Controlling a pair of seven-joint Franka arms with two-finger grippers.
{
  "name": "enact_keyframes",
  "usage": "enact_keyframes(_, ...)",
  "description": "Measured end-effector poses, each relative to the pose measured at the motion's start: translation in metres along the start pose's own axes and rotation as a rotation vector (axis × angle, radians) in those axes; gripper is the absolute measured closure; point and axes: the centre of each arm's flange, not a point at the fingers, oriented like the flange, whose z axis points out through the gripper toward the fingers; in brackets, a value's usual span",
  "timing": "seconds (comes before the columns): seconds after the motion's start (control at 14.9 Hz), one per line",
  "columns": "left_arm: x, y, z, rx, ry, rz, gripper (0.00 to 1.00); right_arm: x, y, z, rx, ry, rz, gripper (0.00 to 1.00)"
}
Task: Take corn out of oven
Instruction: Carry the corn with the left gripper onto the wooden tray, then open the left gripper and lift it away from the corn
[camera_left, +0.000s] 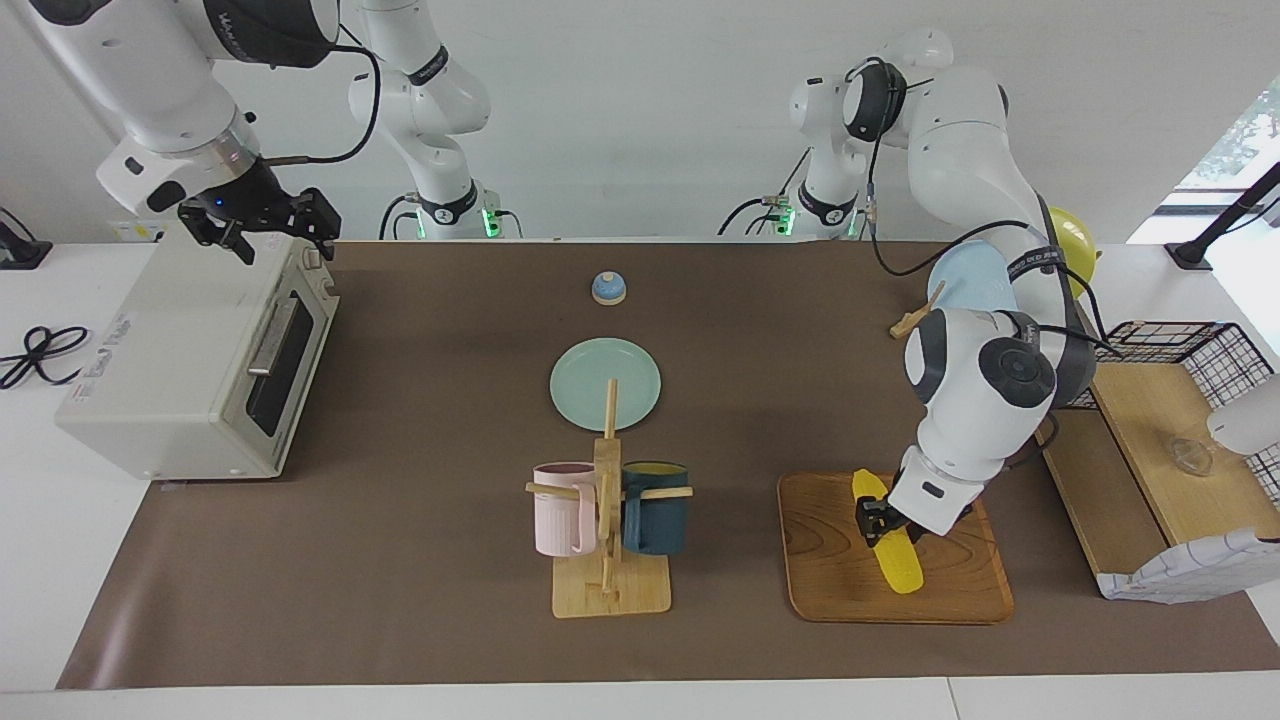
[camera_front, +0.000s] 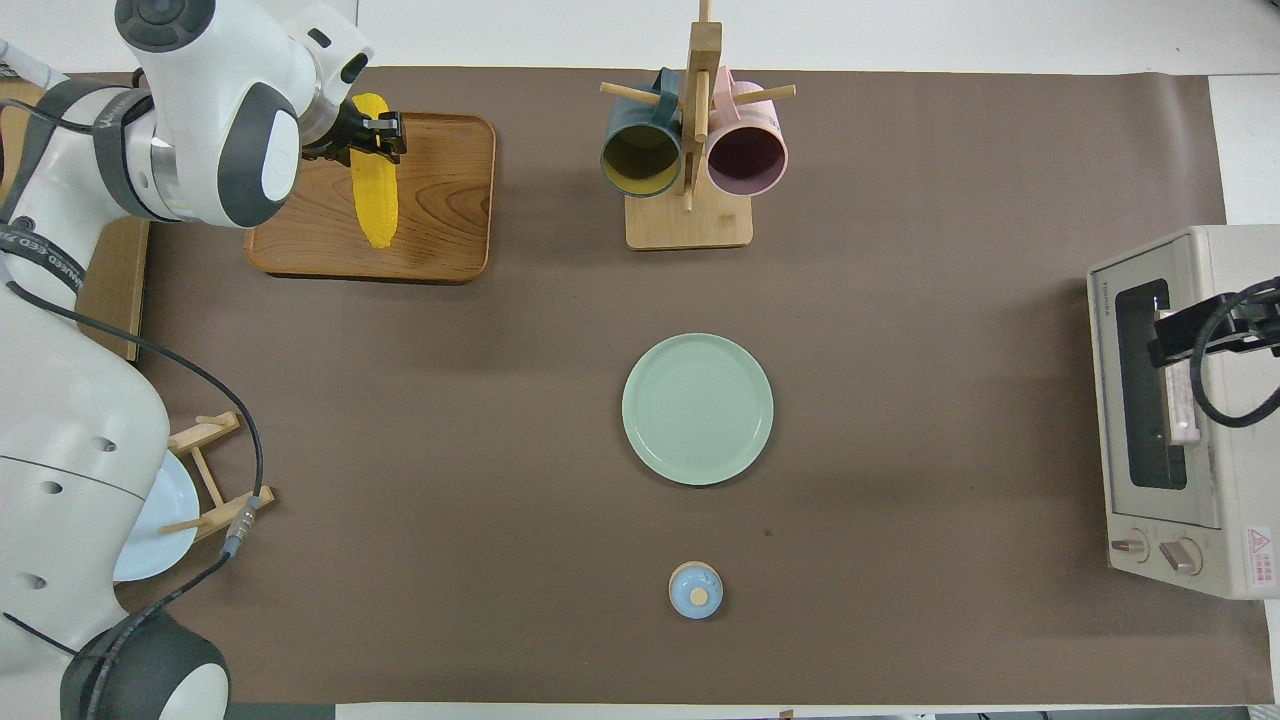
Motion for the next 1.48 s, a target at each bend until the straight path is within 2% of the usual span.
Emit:
enact_keyframes(0.6, 0.001, -0.005, 0.030, -0.001, -0.016, 0.046, 0.44, 0.000, -0.006, 0.000, -0.002, -0.002, -0.012, 0.00)
enact_keyframes(0.81, 0.003, -0.007, 0.026, 0.002, -0.012, 0.063, 0.34, 0.000, -0.006, 0.000, -0.004, -0.002, -0.011, 0.00)
enact_keyframes(0.87, 0.003, -0.009, 0.020, 0.005, -0.016, 0.063, 0.23, 0.000, -0.005, 0.000, -0.008, -0.003, -0.010, 0.00)
enact_keyframes(1.01, 0.003, -0.016, -0.009, 0.013, -0.031, 0.053, 0.02, 0.000, -0.006, 0.000, -0.011, -0.003, -0.012, 0.00)
enact_keyframes(1.28, -0.022, -0.022, -0.115, 0.033, -0.035, 0.048, 0.00, 0.000, -0.007, 0.000, -0.012, -0.003, -0.013, 0.00)
enact_keyframes(1.48, -0.065, -0.026, -0.182, 0.062, -0.115, 0.004, 0.00, 0.000, -0.007, 0.000, -0.012, -0.003, -0.013, 0.00)
